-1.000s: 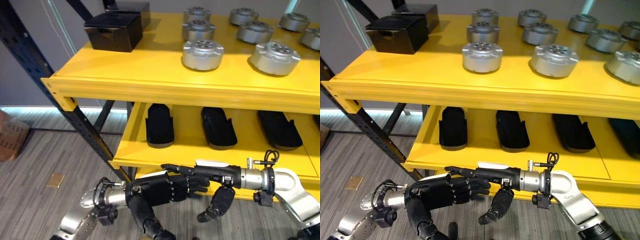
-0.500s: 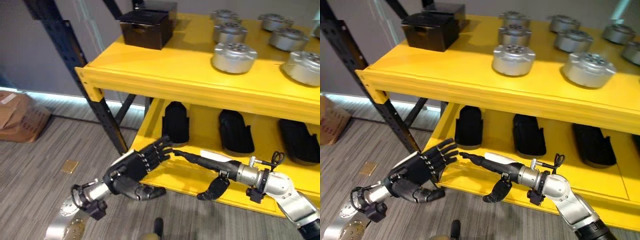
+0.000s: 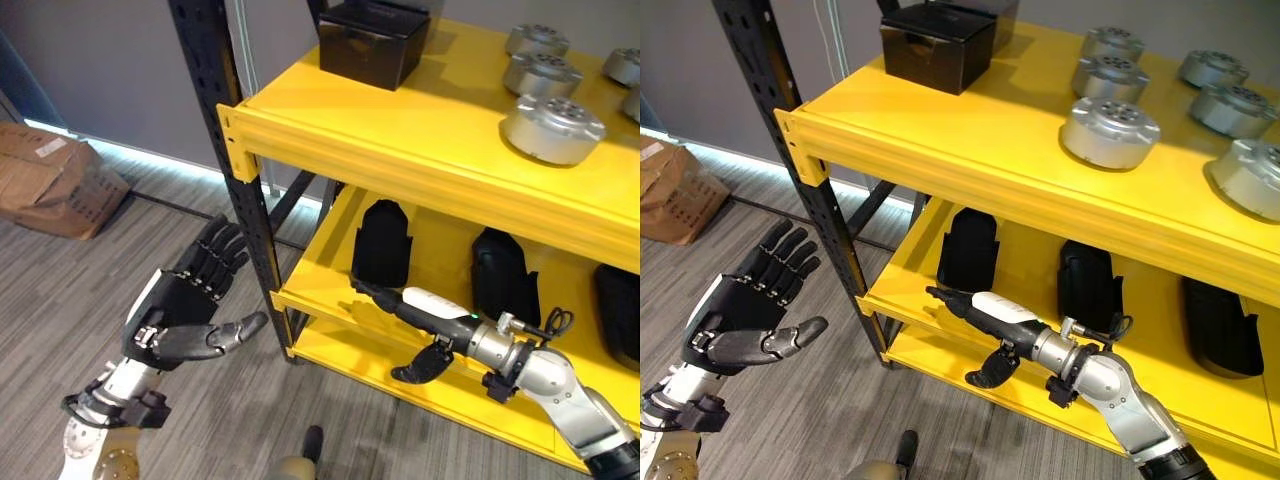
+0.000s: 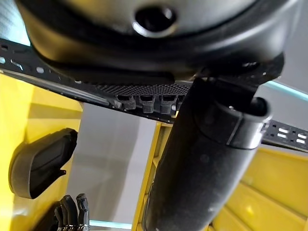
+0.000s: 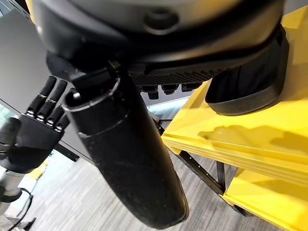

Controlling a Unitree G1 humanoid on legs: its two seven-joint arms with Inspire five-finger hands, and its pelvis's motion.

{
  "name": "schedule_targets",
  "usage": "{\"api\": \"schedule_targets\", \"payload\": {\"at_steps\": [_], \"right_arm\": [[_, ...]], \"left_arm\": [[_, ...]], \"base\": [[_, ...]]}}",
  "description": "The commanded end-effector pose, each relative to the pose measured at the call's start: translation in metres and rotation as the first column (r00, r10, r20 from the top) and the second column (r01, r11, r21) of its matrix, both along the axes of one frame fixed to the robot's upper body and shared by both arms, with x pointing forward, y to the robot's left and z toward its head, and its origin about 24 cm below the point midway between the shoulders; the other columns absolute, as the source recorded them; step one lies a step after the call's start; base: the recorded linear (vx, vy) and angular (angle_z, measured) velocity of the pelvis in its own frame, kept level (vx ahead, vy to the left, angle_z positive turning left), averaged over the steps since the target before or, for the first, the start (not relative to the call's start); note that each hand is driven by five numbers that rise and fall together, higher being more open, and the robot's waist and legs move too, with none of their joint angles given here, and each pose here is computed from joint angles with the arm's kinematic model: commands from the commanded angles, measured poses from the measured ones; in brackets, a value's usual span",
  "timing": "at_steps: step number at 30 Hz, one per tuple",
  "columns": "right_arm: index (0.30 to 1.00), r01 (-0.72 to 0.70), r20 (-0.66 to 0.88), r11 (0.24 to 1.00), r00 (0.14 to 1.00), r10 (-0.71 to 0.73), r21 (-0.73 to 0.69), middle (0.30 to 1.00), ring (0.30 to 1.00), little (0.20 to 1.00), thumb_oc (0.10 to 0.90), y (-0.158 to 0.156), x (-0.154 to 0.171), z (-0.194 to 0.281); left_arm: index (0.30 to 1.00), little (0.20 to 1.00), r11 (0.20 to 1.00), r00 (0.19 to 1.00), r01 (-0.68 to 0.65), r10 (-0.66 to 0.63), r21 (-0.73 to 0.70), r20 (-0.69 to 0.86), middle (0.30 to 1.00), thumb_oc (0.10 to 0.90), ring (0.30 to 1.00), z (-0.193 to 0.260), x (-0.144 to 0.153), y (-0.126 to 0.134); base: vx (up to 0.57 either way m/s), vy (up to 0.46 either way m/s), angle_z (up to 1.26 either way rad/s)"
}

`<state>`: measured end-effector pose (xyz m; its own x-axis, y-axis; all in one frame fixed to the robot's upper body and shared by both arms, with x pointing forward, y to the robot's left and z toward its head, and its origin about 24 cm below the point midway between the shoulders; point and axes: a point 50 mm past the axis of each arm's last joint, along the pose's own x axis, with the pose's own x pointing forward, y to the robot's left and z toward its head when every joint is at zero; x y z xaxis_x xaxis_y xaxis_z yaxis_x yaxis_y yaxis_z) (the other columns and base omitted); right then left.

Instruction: Move parts from the plastic box to the shelf.

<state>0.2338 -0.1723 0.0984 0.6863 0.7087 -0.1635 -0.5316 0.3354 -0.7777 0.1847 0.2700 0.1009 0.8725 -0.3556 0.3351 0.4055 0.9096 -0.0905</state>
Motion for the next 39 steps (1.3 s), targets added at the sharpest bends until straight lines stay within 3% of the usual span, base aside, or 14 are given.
{"api": "schedule_targets", "payload": {"at_steps": [1, 7, 22, 39], "right_arm": [[1.000, -0.023, 0.215, 0.999, 0.976, 0.016, 0.029, 1.000, 1.000, 1.000, 0.900, 0.007, 0.012, 0.037], [1.000, -0.053, 0.211, 0.997, 0.975, 0.065, -0.059, 1.000, 1.000, 1.000, 0.900, 0.008, 0.016, 0.035], [1.000, 0.014, 0.200, 0.975, 0.979, 0.031, -0.221, 1.000, 1.000, 1.000, 0.900, -0.003, 0.034, 0.023], [1.000, 0.051, 0.145, 0.964, 0.989, -0.013, -0.262, 1.000, 1.000, 1.000, 0.900, -0.002, 0.045, 0.002]], "left_arm": [[1.000, 1.000, 0.998, 0.965, 0.035, -0.048, 0.056, 0.256, 1.000, 0.900, 1.000, 0.046, 0.008, -0.006], [1.000, 1.000, 0.996, 0.965, 0.064, -0.076, 0.054, 0.251, 1.000, 0.900, 1.000, 0.050, 0.014, -0.010], [1.000, 1.000, 0.992, 0.962, 0.116, -0.124, 0.046, 0.245, 1.000, 0.900, 1.000, 0.050, 0.018, -0.015], [1.000, 1.000, 0.988, 0.964, 0.146, -0.154, 0.053, 0.218, 1.000, 0.900, 1.000, 0.044, 0.019, -0.017]], "base": [[0.03, 0.020, 0.04], [0.00, 0.000, 0.00], [0.01, -0.005, 0.00], [0.01, -0.006, 0.03]]}}
